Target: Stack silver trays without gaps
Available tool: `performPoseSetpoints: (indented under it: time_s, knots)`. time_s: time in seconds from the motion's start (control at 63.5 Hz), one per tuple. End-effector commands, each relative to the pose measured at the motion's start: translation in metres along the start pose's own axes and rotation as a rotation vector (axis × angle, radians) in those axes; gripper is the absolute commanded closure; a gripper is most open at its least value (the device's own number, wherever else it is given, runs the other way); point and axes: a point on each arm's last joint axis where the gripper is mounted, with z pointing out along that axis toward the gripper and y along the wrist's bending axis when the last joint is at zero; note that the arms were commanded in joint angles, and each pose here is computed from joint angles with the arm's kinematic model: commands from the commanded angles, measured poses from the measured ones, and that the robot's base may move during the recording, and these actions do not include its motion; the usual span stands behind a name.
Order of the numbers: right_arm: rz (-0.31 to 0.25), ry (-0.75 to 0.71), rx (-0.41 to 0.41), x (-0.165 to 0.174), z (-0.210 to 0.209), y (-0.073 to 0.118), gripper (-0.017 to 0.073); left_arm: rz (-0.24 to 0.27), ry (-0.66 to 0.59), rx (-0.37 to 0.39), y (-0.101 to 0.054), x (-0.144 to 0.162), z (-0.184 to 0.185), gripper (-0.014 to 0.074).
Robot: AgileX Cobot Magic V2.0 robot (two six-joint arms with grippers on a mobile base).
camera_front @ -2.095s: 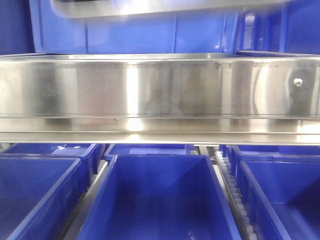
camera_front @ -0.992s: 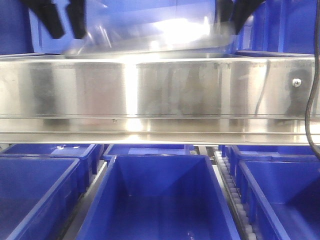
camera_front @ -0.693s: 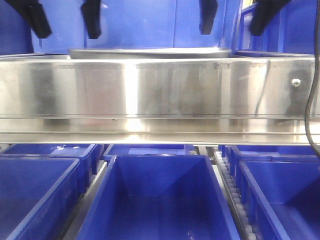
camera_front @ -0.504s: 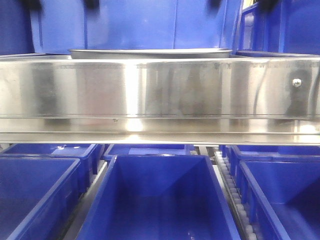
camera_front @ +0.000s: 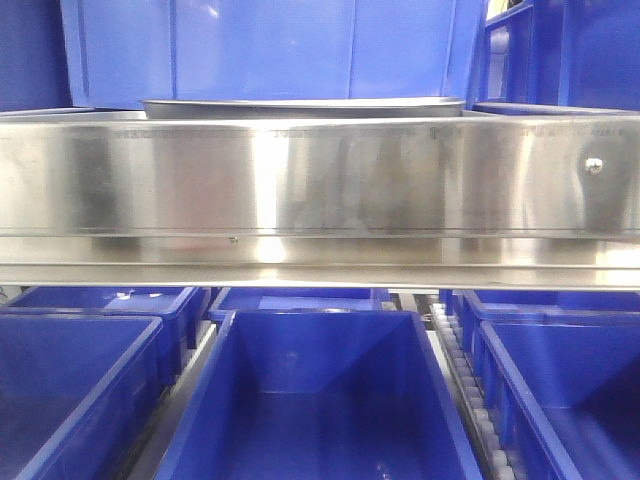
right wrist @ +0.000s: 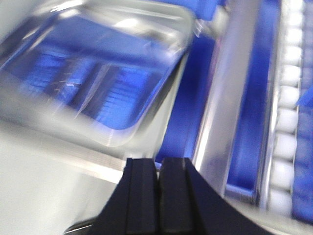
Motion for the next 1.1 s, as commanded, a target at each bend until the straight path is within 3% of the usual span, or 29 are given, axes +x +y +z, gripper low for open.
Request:
performPoseSetpoints:
  time_s: [0.0, 0.095, 0.378, 0.536, 0.63, 0.756, 1.087]
  knots:
    - [-0.034, -0.161, -0.043, 0.016, -0.023, -0.007, 0.0503, 0.022, -0.155, 0.068, -0.004, 0.01, -0.022, 0.0642]
    - [-0.059, -0.238, -0.07, 0.049, -0.032, -0.017, 0.0503, 0.04, -0.215, 0.133, -0.006, 0.038, -0.032, 0.0642]
    - [-0.204, -0.441, -0.107, 0.137, -0.032, -0.041, 0.0503, 0.082, -0.419, 0.291, -0.004, 0.121, -0.032, 0.0642]
    - [-0.214, -0.541, -0.126, 0.168, -0.03, -0.049, 0.0503, 0.088, -0.456, 0.313, -0.001, 0.153, -0.02, 0.0642]
    - [-0.214, -0.574, -0.135, 0.175, -0.027, -0.051, 0.0503, 0.091, -0.428, 0.309, -0.001, 0.161, -0.013, 0.0642]
    - [-0.217, -0.572, -0.137, 0.178, -0.02, -0.05, 0.0503, 0.043, -0.411, 0.342, -0.003, 0.162, -0.013, 0.0642]
    - [-0.218, -0.555, -0.134, 0.179, -0.019, -0.051, 0.0503, 0.043, -0.412, 0.342, -0.003, 0.162, -0.013, 0.0642]
